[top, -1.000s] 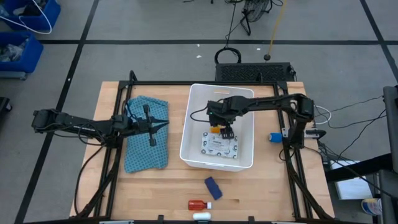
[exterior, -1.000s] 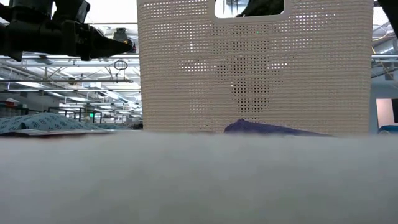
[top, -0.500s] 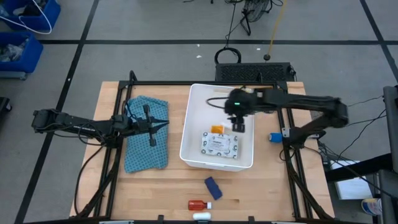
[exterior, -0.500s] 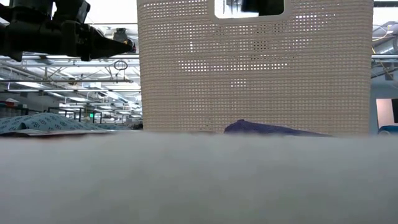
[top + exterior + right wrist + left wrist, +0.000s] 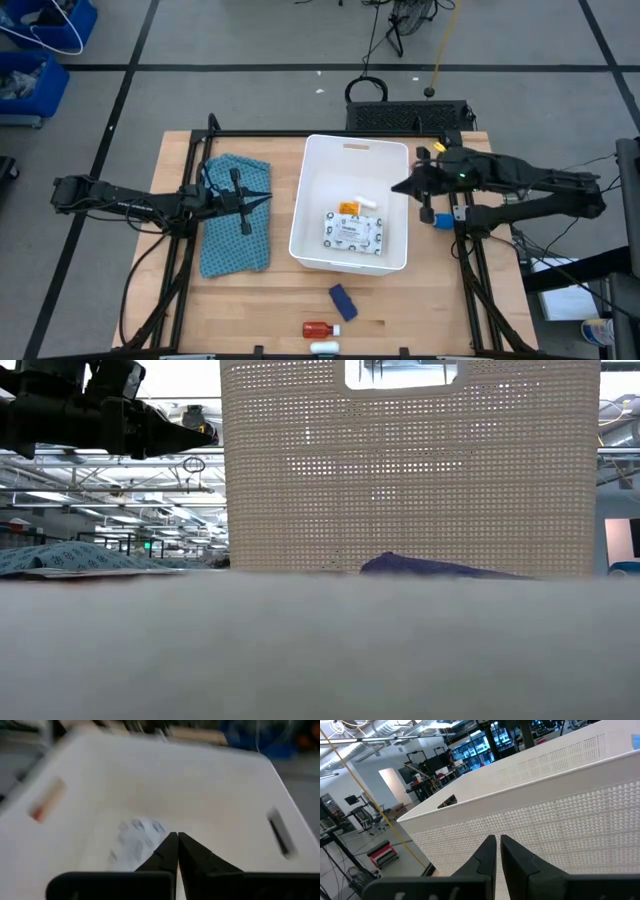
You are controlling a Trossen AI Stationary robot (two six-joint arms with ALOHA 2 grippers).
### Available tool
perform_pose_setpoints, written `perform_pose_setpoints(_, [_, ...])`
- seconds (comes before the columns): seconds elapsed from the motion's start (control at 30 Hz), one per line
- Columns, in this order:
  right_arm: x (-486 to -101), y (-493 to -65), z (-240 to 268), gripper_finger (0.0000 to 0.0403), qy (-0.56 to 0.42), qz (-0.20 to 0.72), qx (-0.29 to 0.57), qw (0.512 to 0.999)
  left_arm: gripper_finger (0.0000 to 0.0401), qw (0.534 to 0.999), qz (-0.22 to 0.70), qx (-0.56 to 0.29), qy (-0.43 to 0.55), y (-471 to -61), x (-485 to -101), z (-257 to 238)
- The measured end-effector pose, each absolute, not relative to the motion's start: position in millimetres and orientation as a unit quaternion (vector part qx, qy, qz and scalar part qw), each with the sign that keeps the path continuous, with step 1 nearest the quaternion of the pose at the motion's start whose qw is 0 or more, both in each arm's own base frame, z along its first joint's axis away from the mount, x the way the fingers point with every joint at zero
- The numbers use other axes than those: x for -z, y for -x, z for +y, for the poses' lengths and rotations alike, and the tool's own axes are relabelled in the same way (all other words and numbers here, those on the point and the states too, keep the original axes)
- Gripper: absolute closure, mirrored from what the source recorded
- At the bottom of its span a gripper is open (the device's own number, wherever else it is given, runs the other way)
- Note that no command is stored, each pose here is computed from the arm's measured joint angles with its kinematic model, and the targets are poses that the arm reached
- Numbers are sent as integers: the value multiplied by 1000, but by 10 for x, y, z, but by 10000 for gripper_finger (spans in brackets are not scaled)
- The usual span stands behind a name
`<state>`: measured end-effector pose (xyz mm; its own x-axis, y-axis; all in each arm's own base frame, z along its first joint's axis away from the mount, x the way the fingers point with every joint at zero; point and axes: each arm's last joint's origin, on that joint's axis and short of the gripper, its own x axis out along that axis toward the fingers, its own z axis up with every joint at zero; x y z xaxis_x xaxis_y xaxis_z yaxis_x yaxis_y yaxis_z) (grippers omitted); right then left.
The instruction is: Pick & place medical supplies in basket/bin
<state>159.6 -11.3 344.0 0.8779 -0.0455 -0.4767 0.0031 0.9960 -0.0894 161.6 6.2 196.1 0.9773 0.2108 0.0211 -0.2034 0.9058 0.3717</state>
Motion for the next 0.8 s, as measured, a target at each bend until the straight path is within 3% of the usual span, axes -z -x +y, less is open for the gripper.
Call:
perform_pose_setpoints(0.4, [-2976,-1141,57,402,-15,35,-69,997,370,975,16,-105,-193,-1616,-1949,61])
perform_pose_setpoints(0.6, [-2829,-1047,105,402,-32,-23,-117,992,370,972,25,-124,-197,-1613,-1939,73])
perform_pose_setpoints(0.8, [-2667,-1084,142,403,-33,-21,-119,992,370,968,31,-151,-196,-1609,-1940,88])
